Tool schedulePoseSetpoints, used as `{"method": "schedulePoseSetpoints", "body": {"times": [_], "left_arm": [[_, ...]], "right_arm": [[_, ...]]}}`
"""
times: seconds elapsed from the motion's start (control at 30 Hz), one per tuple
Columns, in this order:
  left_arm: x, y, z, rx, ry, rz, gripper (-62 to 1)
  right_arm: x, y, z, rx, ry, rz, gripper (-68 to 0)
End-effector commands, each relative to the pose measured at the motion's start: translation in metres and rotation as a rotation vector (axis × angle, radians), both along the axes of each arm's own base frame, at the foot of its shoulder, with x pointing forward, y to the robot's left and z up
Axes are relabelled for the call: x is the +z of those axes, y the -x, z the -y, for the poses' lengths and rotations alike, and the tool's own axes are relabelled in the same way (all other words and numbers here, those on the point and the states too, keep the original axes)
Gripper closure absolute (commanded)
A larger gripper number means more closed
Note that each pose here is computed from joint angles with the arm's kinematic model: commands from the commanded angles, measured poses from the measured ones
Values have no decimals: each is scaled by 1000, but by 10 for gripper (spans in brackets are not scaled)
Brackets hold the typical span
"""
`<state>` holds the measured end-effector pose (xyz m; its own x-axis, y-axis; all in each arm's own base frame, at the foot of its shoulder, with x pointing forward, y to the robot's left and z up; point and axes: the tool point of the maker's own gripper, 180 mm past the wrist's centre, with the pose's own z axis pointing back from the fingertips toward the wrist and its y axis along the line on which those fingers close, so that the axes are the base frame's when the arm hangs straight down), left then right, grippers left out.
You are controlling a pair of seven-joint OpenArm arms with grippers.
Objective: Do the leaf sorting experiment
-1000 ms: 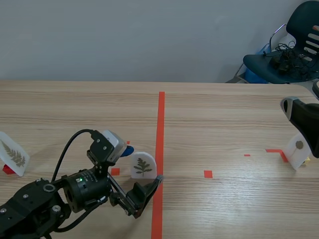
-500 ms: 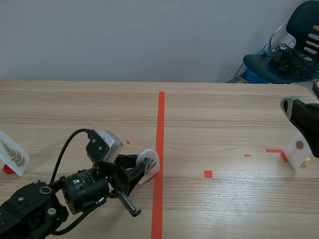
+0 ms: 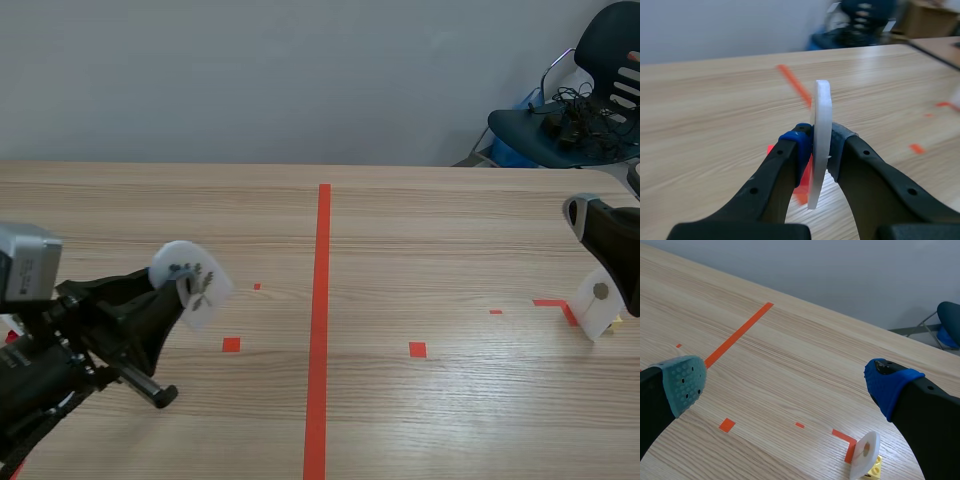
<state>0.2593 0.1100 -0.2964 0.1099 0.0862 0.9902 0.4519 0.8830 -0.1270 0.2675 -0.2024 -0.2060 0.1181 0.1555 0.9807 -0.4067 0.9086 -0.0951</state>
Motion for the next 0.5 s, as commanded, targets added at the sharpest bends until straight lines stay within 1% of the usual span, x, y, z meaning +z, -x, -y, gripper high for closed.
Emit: {"method": "schedulePoseSetpoints", "body": {"times": [0.0,0.07,0.1,0.13,0.2,0.27,0.33,0.47], "left_arm": [[-3,-4,-16,73,10,5,-44],[-11,-8,-42,168,-37,-10,-44],[-14,-10,-53,209,-54,-15,-44],[-18,-10,-64,246,-60,-25,-44],[-25,-12,-84,323,-32,-46,-44],[-36,-12,-101,391,-21,-76,-44],[-47,-15,-115,439,-28,-98,-44],[-61,-20,-128,472,-39,-127,-45]], "right_arm": [[14,-3,-1,12,-5,44,-679],[14,-3,-1,12,-5,44,-679],[14,-3,-1,12,-5,43,-679],[14,-3,-1,12,-5,43,-679],[14,-3,-1,12,-5,44,-679],[14,-3,-1,12,-6,44,-679],[14,-3,-1,12,-6,44,-679],[14,-3,-1,12,-6,44,-679]]}}
